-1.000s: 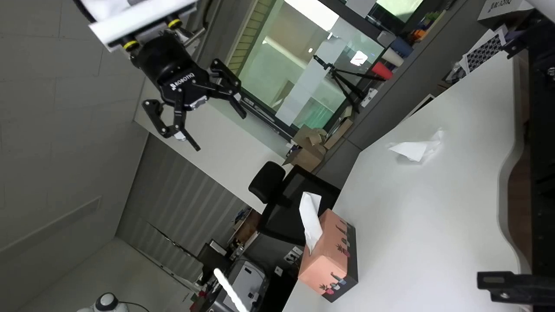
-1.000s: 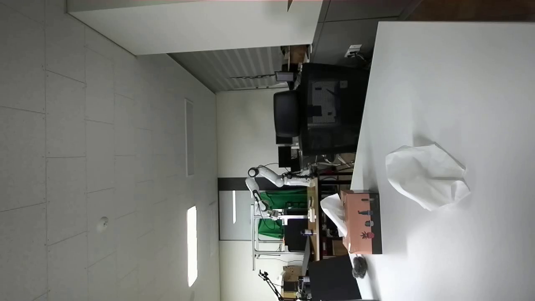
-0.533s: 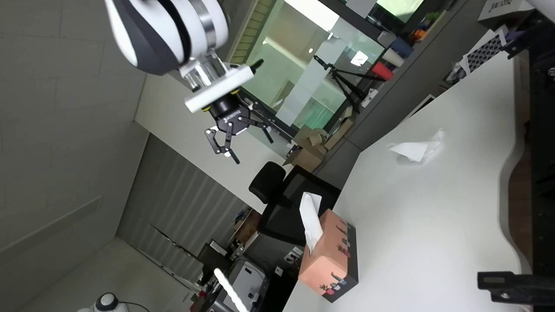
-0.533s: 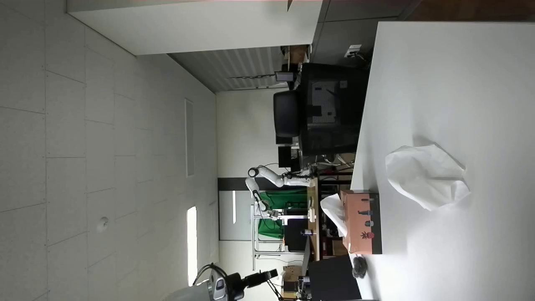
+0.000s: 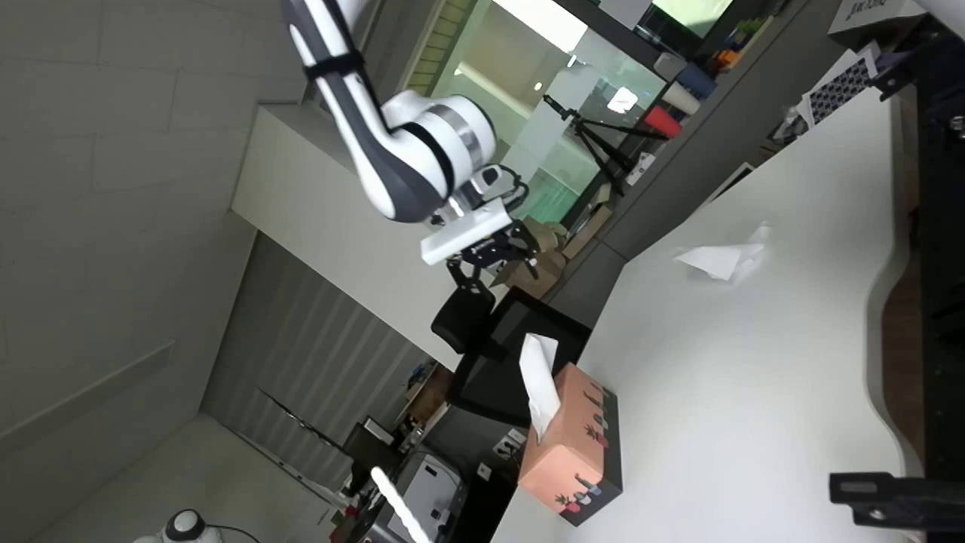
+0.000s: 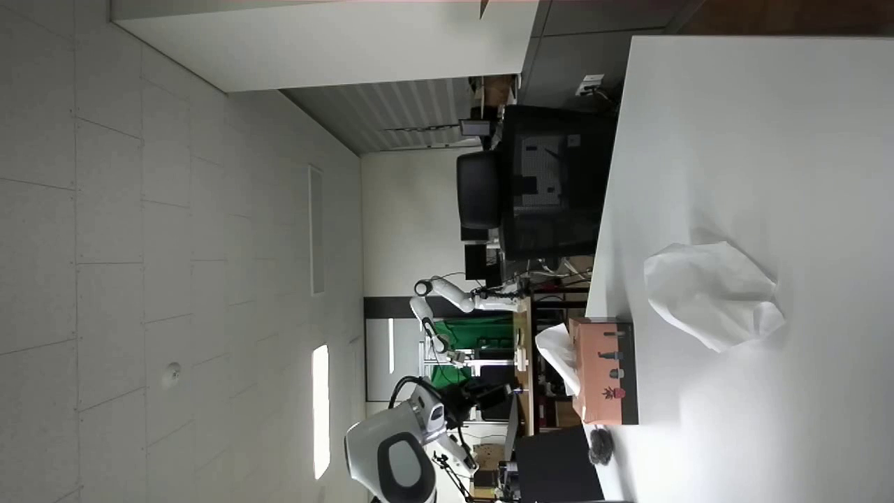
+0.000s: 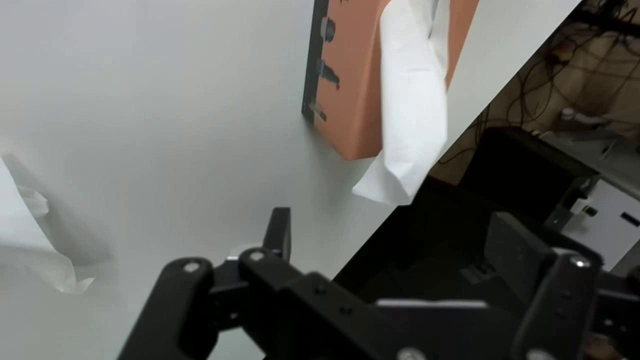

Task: Take a tissue from the tissue box and put it on the table

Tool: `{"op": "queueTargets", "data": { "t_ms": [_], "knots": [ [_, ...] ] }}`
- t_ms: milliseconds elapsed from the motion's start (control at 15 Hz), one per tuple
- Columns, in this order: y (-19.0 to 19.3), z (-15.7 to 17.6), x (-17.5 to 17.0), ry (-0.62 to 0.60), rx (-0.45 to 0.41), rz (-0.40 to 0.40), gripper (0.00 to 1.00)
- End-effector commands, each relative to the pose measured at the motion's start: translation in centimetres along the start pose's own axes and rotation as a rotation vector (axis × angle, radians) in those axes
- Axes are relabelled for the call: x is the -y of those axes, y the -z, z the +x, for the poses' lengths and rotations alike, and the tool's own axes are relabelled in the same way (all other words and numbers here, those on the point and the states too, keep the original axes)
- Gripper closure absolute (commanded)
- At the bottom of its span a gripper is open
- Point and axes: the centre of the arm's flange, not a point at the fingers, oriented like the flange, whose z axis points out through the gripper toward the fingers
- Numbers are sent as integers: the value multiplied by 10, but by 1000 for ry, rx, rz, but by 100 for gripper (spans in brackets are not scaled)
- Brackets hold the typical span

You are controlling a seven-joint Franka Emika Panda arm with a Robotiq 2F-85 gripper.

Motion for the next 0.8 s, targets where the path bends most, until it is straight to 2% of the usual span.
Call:
{"op": "queueTargets", "data": {
  "t_ms": [0, 267, 600, 733],
  "knots": [
    [-68, 35, 8, -188, -35, -40, 0],
    [-105, 58, -6, -367, -34, -59, 0],
    [-125, 54, 39, -505, -21, 47, 0],
    [-130, 50, 56, -520, -18, 74, 0]
  ]
}}
